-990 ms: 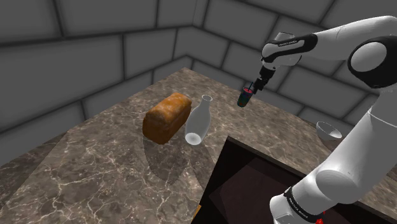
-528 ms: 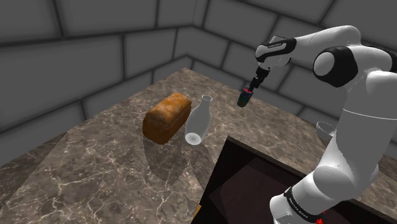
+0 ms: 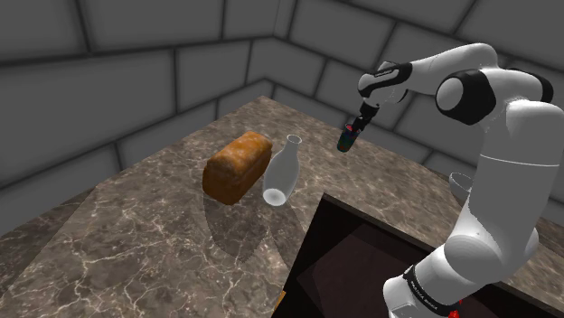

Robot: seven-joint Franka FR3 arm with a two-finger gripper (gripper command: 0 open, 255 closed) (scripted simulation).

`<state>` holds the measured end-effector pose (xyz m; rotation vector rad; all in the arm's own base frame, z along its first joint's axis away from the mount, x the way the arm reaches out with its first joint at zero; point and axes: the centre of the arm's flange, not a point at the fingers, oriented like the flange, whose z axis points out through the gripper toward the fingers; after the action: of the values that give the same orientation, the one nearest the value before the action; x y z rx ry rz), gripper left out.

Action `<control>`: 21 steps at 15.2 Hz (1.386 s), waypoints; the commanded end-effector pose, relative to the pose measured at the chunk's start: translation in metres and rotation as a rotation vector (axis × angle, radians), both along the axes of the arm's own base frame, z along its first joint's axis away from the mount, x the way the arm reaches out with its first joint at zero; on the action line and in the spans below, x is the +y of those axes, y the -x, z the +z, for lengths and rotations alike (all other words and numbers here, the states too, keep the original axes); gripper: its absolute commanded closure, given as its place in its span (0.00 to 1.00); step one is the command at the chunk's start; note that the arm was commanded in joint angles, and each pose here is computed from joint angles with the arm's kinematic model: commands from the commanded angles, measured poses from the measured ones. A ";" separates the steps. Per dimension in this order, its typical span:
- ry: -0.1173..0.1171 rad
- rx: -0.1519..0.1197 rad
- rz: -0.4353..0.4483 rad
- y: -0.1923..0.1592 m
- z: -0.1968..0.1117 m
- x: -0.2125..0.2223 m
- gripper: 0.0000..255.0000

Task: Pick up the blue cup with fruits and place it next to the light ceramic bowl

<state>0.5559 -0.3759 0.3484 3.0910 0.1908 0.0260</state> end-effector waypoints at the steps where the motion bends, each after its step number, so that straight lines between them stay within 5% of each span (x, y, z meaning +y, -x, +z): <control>1: 0.000 0.000 0.000 -0.001 -0.002 0.000 0.00; 7: 0.000 0.000 0.000 -0.001 -0.002 0.000 0.00; 8: 0.000 0.000 0.000 -0.001 -0.002 0.000 1.00; 21: 0.000 0.000 0.000 -0.001 0.019 0.000 1.00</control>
<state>0.5564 -0.3758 0.3619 3.0911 0.1909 0.0257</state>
